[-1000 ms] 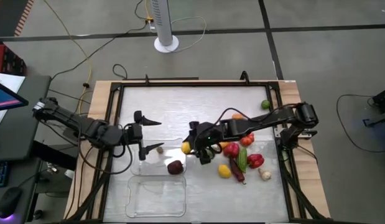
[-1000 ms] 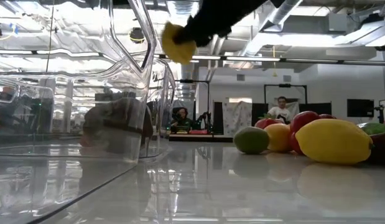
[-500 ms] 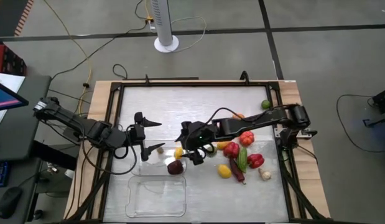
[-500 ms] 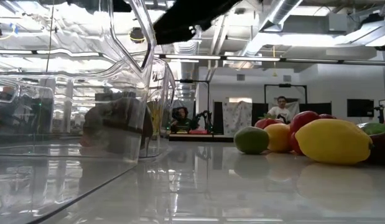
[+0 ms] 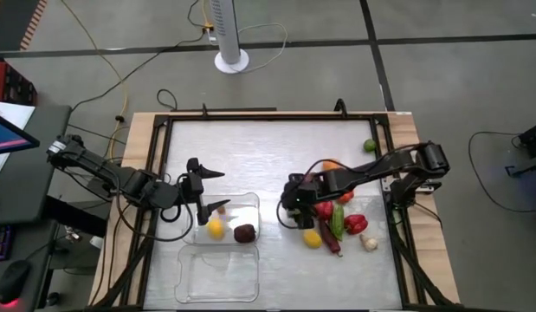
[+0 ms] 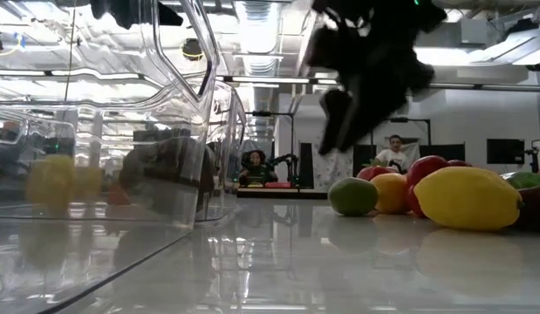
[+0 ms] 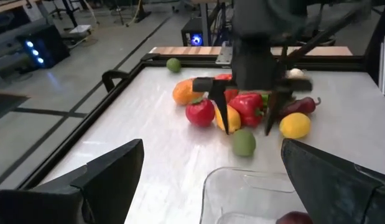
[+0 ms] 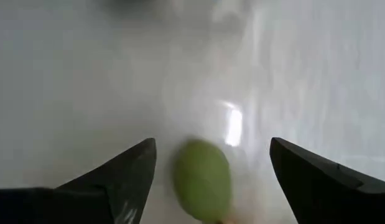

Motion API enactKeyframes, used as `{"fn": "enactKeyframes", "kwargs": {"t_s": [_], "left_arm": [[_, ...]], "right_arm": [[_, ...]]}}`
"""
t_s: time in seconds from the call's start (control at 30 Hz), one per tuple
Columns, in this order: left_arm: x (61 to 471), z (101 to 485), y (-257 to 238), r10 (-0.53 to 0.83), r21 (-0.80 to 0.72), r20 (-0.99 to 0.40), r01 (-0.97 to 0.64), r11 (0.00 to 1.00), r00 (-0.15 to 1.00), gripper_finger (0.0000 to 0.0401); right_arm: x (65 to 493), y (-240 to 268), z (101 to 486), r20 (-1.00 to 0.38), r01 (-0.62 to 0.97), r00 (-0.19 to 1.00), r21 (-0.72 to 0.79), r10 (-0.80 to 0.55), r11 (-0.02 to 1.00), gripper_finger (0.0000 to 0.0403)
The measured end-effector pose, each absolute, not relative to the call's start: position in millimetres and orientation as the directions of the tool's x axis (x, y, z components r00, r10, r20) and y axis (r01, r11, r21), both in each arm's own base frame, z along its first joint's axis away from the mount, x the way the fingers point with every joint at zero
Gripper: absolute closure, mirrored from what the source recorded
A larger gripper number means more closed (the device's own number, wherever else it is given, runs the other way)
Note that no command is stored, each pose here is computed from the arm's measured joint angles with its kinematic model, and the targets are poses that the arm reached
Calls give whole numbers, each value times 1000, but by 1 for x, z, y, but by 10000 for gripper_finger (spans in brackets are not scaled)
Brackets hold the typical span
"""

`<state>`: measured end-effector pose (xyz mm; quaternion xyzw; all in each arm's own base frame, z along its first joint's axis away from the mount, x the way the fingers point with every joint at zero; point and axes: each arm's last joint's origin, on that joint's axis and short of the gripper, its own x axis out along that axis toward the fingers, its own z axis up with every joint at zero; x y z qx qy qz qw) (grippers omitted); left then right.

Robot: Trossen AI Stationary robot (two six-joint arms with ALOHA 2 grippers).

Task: Sort produce into baskets
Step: Put the green lemon into the top transparent bin

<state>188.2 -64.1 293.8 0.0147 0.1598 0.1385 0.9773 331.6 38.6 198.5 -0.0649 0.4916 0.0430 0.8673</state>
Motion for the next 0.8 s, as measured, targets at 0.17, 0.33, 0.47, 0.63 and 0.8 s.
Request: {"fn": "enactKeyframes", "kwargs": {"t_s": [0.17, 0.33, 0.47, 0.63, 0.8], "left_arm": [[188, 294, -64, 274, 66, -309, -267, 961, 911, 33], [188, 293, -64, 275, 72, -314, -266, 961, 909, 33], [188, 292, -64, 276, 79, -321, -265, 961, 906, 33], [188, 292, -64, 276, 79, -321, -265, 961, 906, 33], [188, 292, -64, 276, 84, -322, -263, 961, 905, 33]], "right_arm": [[321, 38, 170, -864, -156, 503, -103, -11, 982, 66], [311, 36, 153, -876, -134, 482, -87, -12, 987, 71], [312, 34, 153, -867, -128, 499, -96, -20, 987, 98], [316, 33, 155, -844, -140, 536, -113, -20, 984, 163], [319, 33, 159, -835, -138, 550, -114, -19, 984, 231]]}}
